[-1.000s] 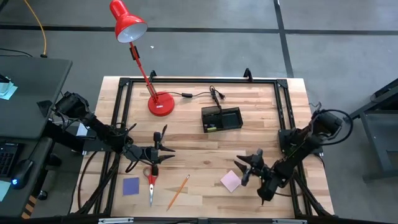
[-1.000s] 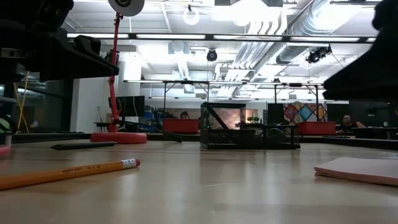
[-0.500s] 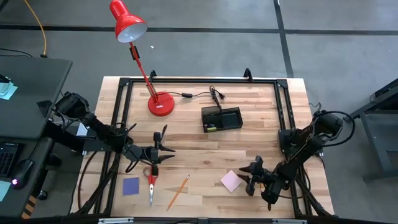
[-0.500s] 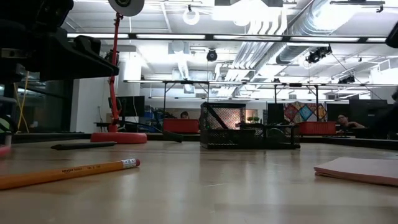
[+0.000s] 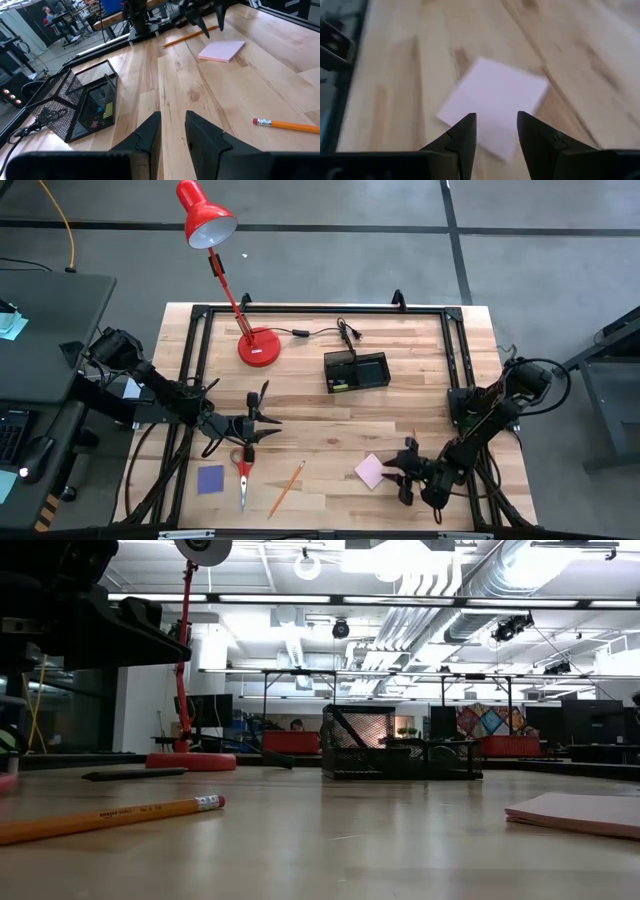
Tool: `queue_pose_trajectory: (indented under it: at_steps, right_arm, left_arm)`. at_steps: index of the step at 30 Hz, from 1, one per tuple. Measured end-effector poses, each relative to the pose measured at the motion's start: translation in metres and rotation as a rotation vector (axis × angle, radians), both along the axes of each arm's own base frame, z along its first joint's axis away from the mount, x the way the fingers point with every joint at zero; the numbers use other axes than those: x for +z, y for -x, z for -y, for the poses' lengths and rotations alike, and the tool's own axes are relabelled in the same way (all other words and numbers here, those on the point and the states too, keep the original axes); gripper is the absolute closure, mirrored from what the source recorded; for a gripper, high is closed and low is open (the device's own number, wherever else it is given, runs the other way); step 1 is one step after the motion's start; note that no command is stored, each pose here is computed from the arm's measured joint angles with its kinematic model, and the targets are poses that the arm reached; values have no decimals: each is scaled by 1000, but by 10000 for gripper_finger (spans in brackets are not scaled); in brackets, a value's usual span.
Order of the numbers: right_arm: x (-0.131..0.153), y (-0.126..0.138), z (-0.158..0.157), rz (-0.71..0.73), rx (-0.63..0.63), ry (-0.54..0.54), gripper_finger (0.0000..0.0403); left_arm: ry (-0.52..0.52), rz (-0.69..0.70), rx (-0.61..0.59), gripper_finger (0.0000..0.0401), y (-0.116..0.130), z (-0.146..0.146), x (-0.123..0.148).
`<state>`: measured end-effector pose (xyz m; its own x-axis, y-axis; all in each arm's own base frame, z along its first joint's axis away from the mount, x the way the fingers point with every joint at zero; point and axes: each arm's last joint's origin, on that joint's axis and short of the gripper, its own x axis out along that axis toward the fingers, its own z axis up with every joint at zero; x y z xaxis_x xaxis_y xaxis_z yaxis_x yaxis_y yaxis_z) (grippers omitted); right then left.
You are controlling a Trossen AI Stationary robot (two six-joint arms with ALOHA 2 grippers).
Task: Pick and place office supplies into organizer
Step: Put the left orange pencil into the desk organizer
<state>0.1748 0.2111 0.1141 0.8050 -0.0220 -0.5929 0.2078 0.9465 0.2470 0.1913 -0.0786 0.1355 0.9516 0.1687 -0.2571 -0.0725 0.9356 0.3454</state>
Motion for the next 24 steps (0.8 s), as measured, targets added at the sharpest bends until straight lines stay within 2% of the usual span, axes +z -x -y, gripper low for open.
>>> queue_pose_trajectory:
  at_steps: [5, 9, 14, 24]
  right_arm:
    - [10, -7, -3, 146, 18, 123, 269]
    - [17, -20, -4, 174, 130, 114, 269]
    - [29, -44, 3, 246, 294, 125, 269]
    - [36, -87, 47, 295, 478, 154, 269]
  left_arm:
    - [1, -1, -4, 322, 0, 0, 0]
    - [15, -9, -56, 322, 0, 2, 0]
    - [15, -9, -57, 322, 0, 2, 0]
    - [8, -14, -52, 322, 0, 1, -1]
